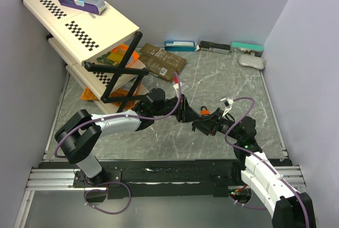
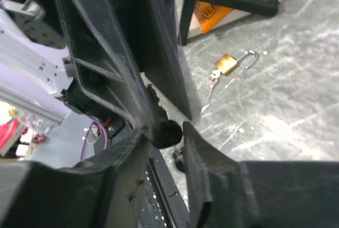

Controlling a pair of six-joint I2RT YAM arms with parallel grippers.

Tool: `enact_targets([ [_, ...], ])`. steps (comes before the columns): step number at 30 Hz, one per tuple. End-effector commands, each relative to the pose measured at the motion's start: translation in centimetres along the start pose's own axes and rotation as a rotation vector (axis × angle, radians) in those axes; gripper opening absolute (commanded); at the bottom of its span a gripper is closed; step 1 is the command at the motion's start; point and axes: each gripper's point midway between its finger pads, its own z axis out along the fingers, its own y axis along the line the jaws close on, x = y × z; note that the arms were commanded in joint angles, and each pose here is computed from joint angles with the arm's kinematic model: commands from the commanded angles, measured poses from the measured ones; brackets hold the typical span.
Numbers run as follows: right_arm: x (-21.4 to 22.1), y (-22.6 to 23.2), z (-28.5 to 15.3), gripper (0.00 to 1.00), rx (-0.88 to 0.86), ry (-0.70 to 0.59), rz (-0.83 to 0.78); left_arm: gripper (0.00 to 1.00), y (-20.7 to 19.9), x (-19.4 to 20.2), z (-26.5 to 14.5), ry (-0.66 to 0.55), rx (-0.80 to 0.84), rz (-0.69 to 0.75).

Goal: Unlock with the key

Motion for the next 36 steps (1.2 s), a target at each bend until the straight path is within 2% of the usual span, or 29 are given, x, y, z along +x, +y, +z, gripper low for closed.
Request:
enact_targets([
  [1,0.3,-1.2,0.0,0.0,0.049,-0.015,-0.024,0.41,-3.1,-3.9,-0.2,-0.108,0.041,0.063],
  [3,0.4,-1.4,0.0,0.0,0.06,-0.016,-0.026,0.55,-2.9,-3.9,-0.2,-0.107,0.03,0.062],
  [6,0.3,-1.7,-0.1,0.0,0.081,-0.019,-0.038,0.66,-2.6,-3.9,-0.3,-0.107,0.01,0.058],
  [8,0.3,-2.0,-0.3,0.0,0.097,-0.02,-0.042,0.71,-2.0,-3.7,-0.3,-0.103,-0.027,0.048],
  [12,0.3,-2.1,-0.4,0.0,0.112,-0.023,-0.052,0.71,-0.4,-3.7,0.1,-0.093,-0.145,0.051],
  [16,0.3,-2.3,-0.4,0.0,0.124,-0.023,-0.057,0.65,0.9,-3.0,0.9,-0.05,-0.26,0.061],
  [21,0.4,-2.8,-0.5,0.0,0.155,-0.02,-0.057,0.5,1.4,-2.2,1.6,-0.019,-0.31,0.056],
  [32,0.1,-3.8,-0.9,0.0,0.222,-0.028,-0.082,0.5,2.9,-0.5,1.9,0.015,-0.456,0.07],
  [34,0.1,-3.8,-0.9,0.0,0.225,-0.029,-0.085,0.45,2.9,-0.5,2.1,0.022,-0.462,0.075],
  [36,0.1,-4.0,-1.0,0.0,0.233,-0.028,-0.084,0.35,2.9,-0.5,2.3,0.024,-0.468,0.077],
])
